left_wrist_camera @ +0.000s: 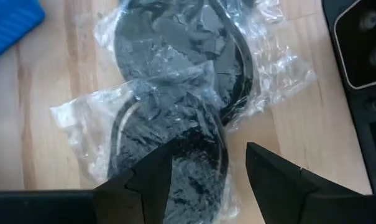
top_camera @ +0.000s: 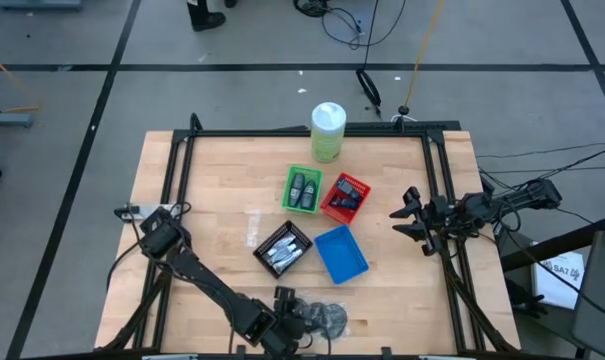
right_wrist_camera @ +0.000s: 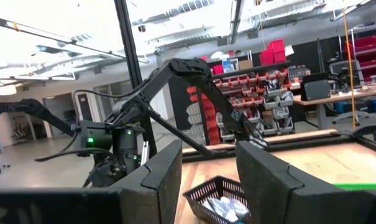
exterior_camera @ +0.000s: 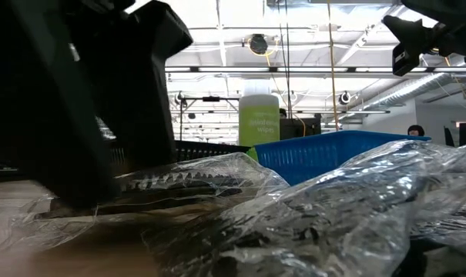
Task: Pick & Place Travel size toiletries
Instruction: Put the left black hairbrush into the blue bin
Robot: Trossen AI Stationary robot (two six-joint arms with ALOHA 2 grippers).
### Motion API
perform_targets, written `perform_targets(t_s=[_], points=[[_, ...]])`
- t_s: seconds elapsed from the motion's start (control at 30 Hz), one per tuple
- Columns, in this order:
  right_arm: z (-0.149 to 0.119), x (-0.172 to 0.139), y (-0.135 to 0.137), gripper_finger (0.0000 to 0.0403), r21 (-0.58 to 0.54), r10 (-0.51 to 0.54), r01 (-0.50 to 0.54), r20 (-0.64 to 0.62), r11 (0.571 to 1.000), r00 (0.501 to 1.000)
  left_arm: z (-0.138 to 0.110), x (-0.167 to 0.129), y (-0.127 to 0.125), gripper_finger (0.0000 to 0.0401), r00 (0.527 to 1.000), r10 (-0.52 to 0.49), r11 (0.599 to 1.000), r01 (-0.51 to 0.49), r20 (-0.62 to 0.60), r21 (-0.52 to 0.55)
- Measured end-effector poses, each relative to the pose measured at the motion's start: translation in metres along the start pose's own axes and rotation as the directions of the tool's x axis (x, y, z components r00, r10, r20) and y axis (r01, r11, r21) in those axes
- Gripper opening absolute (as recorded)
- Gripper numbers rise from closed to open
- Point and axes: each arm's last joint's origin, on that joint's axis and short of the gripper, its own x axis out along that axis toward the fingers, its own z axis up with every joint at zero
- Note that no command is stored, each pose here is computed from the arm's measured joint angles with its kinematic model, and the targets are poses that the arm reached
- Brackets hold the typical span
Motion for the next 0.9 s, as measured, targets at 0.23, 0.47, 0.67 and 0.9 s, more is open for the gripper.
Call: perform_targets(t_s=[0.23, 0.47, 0.67, 0.9], points=[[-0.001, 0.0, 0.0, 0.0141, -0.002, -0.002, 0.002, -0.013, 1.0, 1.0, -0.006, 0.01, 0.001, 0.0202, 0.998, 0.056, 0.997, -0.057, -0.036, -0.042], [-0.001, 0.001, 0.0, 0.0141, -0.001, -0.001, 0.001, -0.013, 1.0, 1.0, -0.013, 0.024, 0.004, 0.0202, 0.99, 0.113, 0.987, -0.122, -0.087, -0.107], [-0.001, 0.001, 0.0, 0.0141, -0.001, 0.0, 0.0, -0.014, 1.0, 1.0, -0.014, 0.026, 0.005, 0.0202, 0.987, 0.135, 0.982, -0.144, -0.082, -0.119], [-0.001, 0.001, 0.0, 0.0141, -0.001, 0.0, 0.0, -0.014, 1.0, 1.0, -0.013, 0.027, 0.003, 0.0142, 0.991, 0.114, 0.986, -0.121, -0.074, -0.112]])
